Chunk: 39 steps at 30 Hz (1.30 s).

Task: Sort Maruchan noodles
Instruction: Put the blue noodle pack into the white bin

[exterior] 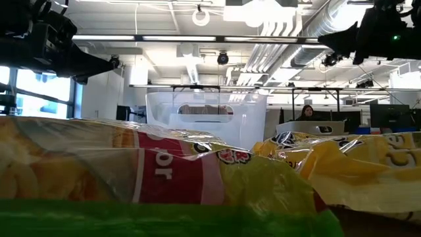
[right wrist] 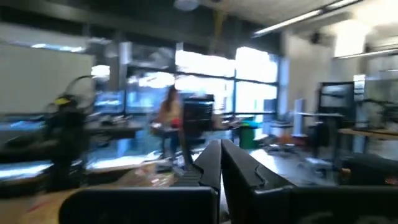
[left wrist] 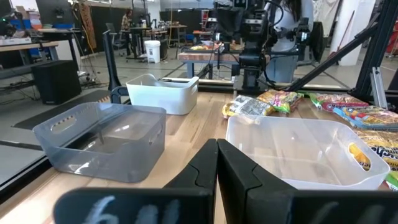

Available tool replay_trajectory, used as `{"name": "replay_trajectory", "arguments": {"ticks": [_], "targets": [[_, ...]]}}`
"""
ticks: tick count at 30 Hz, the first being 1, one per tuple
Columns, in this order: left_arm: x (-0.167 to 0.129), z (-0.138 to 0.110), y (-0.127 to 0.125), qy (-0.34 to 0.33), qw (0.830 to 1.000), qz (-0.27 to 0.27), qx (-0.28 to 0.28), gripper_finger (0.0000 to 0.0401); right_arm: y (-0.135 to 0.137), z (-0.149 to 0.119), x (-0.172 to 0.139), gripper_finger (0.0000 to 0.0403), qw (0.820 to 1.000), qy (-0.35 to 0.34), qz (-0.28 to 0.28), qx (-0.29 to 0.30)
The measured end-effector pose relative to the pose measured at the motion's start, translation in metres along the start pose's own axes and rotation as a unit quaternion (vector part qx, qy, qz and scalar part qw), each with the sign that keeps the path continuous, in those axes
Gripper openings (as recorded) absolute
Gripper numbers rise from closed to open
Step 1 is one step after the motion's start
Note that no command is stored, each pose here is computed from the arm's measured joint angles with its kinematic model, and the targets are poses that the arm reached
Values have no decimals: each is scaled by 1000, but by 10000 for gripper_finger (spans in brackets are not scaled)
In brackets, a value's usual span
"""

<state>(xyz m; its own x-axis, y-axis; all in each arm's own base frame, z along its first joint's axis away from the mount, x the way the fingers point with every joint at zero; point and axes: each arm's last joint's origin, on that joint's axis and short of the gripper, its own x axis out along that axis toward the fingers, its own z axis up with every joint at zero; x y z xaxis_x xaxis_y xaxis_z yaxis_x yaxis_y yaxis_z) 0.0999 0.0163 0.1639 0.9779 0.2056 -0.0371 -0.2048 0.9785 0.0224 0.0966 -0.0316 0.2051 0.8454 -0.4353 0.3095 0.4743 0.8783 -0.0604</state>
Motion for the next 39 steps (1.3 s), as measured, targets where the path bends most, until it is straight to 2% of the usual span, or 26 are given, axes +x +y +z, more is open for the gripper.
{"name": "replay_trajectory", "arguments": {"ticks": [4, 9, 13, 17, 23, 27, 30, 32, 39], "targets": [[0, 0, 0, 0, 1000, 0, 0, 1, 4, 8, 9, 0, 997, 66, 22, 12], [0, 0, 0, 0, 1000, 0, 0, 1, 13, 18, 29, 0, 985, 168, 24, -31], [0, 0, 0, 0, 1000, 0, 0, 1, 27, 16, 49, 0, 963, 256, 37, -69], [0, 0, 0, 0, 1000, 0, 0, 1, 48, 9, 68, 0, 941, 322, 67, -75], [0, 0, 0, 0, 1000, 0, 0, 1, 79, 4, 88, 0, 908, 402, 102, -56], [0, 0, 0, 0, 1000, 0, 0, 1, 97, 10, 93, 0, 880, 461, 114, -31], [0, 0, 0, 0, 1000, 0, 0, 1, 112, 17, 90, 0, 851, 513, 113, 17], [0, 0, 0, 0, 1000, 0, 0, 1, 123, 22, 83, 0, 822, 555, 111, 70], [0, 0, 0, 0, 1000, 0, 0, 1, 181, 30, 35, 0, 699, 651, 52, 290]]}}
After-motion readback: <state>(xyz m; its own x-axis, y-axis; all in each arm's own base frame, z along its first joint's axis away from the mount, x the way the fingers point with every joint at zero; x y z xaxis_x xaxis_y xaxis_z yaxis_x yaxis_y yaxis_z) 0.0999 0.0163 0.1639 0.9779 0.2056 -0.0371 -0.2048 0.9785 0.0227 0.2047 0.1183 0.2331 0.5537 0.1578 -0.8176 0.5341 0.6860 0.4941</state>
